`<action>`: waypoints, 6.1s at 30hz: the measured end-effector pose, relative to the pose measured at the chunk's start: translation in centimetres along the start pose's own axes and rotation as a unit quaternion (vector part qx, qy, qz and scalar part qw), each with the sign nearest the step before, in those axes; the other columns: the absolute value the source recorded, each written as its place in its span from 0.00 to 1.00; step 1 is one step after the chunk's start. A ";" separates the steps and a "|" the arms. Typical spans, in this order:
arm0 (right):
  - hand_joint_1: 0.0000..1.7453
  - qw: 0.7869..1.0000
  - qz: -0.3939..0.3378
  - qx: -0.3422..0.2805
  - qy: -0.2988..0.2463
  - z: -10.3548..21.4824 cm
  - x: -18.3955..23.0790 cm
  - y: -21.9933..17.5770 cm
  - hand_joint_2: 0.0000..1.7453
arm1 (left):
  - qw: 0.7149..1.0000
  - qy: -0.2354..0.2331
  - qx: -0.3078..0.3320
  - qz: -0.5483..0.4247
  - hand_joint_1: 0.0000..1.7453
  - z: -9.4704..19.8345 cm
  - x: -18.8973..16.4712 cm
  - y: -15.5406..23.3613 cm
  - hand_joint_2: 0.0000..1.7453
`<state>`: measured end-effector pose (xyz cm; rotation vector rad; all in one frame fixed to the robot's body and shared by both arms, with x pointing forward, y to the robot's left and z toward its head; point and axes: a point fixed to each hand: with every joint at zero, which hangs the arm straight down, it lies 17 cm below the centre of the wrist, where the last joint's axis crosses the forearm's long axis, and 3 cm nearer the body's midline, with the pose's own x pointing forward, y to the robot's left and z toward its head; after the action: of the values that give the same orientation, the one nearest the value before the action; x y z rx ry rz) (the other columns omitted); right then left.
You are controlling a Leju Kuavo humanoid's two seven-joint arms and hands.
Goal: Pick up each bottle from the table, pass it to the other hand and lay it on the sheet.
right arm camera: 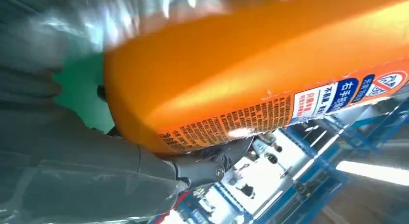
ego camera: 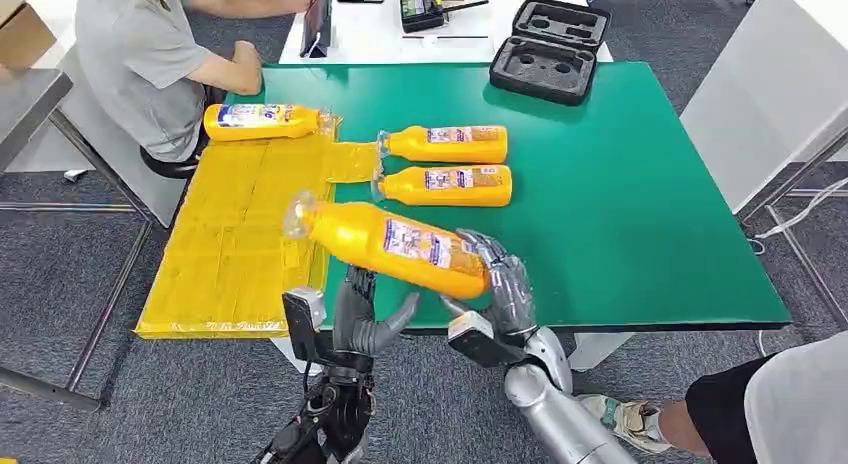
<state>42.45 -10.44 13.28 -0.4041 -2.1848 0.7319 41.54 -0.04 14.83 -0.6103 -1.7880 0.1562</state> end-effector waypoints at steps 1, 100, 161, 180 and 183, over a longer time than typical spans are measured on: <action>1.00 1.000 -0.005 0.004 -0.002 0.0 0.3 0.3 1.00 | 1.000 -0.002 0.004 0.000 0.00 -0.2 0.1 0.2 1.00; 0.00 0.986 -0.153 0.057 0.009 -0.9 2.0 2.8 1.00 | 0.986 -0.062 -0.099 0.122 1.00 -0.7 5.4 -2.5 1.00; 0.00 0.982 -0.183 -0.008 0.047 1.3 1.7 0.6 1.00 | 0.614 -0.064 -0.005 -0.787 1.00 -8.9 4.6 10.6 1.00; 0.00 0.979 -0.199 -0.013 0.052 1.1 1.7 0.6 1.00 | 0.481 0.100 -0.070 -0.868 1.00 -10.6 -0.5 16.2 1.00; 0.00 0.978 -0.201 -0.013 0.052 1.1 1.8 0.7 1.00 | 0.457 0.109 -0.073 -0.880 1.00 -11.3 0.0 16.9 1.00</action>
<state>40.48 -9.39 13.38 -0.0074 -2.0880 0.4479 57.48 12.14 11.45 1.2819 -1.3267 -1.4406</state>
